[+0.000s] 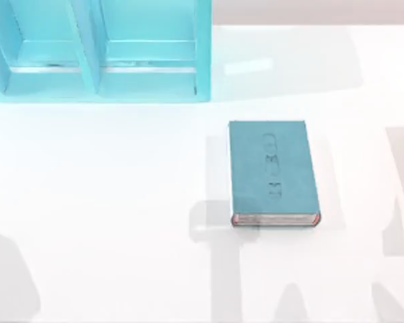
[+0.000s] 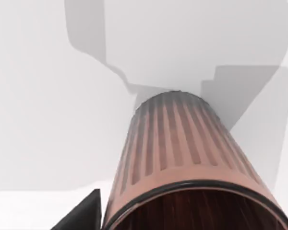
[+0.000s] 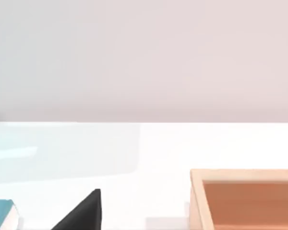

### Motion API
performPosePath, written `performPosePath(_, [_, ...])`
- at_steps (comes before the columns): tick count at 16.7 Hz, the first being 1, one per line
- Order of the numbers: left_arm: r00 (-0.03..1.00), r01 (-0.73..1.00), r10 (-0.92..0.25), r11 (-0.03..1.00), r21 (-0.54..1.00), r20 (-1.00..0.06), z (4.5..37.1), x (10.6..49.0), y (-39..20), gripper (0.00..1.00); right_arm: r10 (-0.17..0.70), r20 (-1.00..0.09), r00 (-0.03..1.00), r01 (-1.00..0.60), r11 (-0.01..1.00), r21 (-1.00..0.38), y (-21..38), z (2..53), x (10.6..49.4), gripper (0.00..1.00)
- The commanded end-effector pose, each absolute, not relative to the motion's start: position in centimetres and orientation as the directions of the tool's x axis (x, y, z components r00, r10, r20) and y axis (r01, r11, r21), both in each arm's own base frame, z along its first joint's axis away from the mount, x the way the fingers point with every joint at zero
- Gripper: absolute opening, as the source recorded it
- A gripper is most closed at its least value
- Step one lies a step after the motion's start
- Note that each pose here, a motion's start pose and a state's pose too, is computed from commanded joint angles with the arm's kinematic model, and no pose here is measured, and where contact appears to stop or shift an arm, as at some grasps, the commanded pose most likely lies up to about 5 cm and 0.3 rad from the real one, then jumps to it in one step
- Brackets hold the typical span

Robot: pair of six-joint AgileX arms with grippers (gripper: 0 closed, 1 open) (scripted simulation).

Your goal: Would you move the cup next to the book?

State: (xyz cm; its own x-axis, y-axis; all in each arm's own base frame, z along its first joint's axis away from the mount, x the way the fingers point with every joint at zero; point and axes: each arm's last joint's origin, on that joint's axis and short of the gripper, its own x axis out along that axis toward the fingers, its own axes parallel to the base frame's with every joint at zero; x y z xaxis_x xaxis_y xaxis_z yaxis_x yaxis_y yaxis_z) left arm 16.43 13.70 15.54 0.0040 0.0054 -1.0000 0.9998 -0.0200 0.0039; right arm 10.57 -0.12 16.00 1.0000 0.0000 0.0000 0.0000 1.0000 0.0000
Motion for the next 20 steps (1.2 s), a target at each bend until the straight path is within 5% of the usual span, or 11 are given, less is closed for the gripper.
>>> performPosePath(5, [0.0, 1.0, 0.002, -0.02, 0.0, -1.0, 14.8, 16.25, 13.56, 1.0, 0.0, 0.0, 1.0, 0.0, 1.0, 0.0, -0.12, 16.0, 10.57, 1.0])
performPosePath(18, [0.0, 1.0, 0.002, -0.02, 0.0, -1.0, 14.8, 16.25, 13.56, 0.02, 0.0, 0.0, 1.0, 0.0, 1.0, 0.0, -0.12, 16.0, 10.57, 1.0])
performPosePath(20, [0.0, 1.0, 0.002, -0.02, 0.0, -1.0, 14.8, 16.25, 13.56, 0.0, 0.0, 0.0, 1.0, 0.0, 1.0, 0.0, -0.12, 16.0, 10.57, 1.0])
